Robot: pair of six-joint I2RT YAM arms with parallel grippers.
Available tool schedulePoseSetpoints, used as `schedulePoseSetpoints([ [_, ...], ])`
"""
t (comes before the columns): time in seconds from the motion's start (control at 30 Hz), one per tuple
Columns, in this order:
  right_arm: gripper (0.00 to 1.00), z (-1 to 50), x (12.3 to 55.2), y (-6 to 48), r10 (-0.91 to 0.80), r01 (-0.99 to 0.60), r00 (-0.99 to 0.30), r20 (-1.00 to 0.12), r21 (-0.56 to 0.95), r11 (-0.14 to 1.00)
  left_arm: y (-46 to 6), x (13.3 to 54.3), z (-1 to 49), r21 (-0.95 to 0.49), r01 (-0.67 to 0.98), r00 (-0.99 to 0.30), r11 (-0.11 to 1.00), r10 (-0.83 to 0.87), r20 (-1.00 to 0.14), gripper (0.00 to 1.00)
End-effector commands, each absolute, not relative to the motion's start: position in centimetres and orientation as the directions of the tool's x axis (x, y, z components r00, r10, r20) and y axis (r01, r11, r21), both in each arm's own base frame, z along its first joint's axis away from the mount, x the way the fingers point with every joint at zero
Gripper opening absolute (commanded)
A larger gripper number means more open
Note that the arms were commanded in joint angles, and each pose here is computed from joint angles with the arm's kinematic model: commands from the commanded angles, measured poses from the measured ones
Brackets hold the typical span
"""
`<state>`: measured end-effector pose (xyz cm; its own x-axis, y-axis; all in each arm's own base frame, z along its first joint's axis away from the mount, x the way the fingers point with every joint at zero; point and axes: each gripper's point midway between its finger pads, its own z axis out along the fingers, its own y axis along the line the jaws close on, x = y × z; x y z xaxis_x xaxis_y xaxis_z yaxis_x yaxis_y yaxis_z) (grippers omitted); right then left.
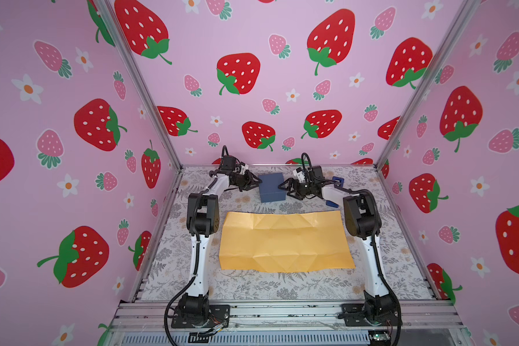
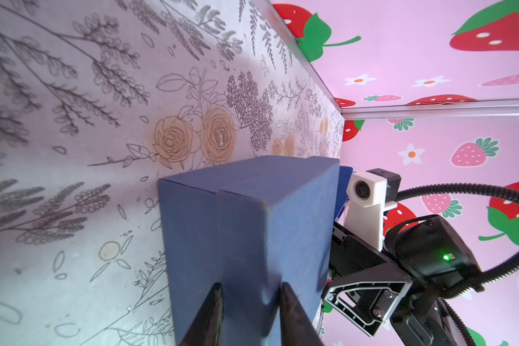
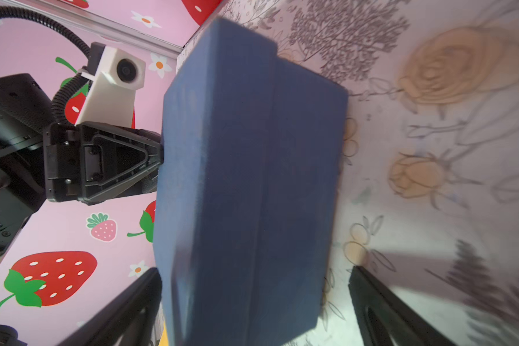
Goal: Wrap a gift box in wrapping paper
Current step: Pick up the gift box at the center of the board.
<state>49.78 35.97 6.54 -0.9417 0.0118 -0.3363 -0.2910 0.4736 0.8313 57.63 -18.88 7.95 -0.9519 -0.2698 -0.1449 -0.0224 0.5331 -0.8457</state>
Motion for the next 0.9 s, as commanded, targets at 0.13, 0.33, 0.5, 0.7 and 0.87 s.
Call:
schedulePoseSetpoints([
  [0.13, 1.00, 4.2, 48.1, 38.2, -0.025, -0.241, -0.965, -0.260, 0.850, 0.468, -17.1, 54.8, 0.3, -0.778, -0.227, -0.951, 0.586, -0.305, 0.048, 0.47],
  [0.33, 1.00, 5.5, 47.4, 39.5, -0.030, -0.256, -0.963, -0.268, 0.874, 0.413, -17.6, 54.6, 0.0, -0.764, -0.214, -0.957, 0.608, -0.287, 0.039, 0.54],
  [0.5, 1.00, 7.6, 47.1, 39.6, -0.028, -0.281, -0.956, -0.293, 0.880, 0.382, -16.6, 54.0, -1.3, -0.731, -0.252, -0.951, 0.634, -0.301, 0.068, 0.46],
  [0.7, 1.00, 10.5, 46.2, 39.6, -0.015, -0.306, -0.948, -0.318, 0.898, 0.316, -15.5, 54.3, -1.2, -0.782, -0.286, -0.933, 0.554, -0.346, 0.097, 0.36],
  [0.87, 0.99, 11.7, 45.1, 40.2, -0.028, -0.316, -0.947, -0.320, 0.909, 0.272, -15.6, 54.5, -0.6, -0.799, -0.268, -0.940, 0.538, -0.328, 0.095, 0.36],
])
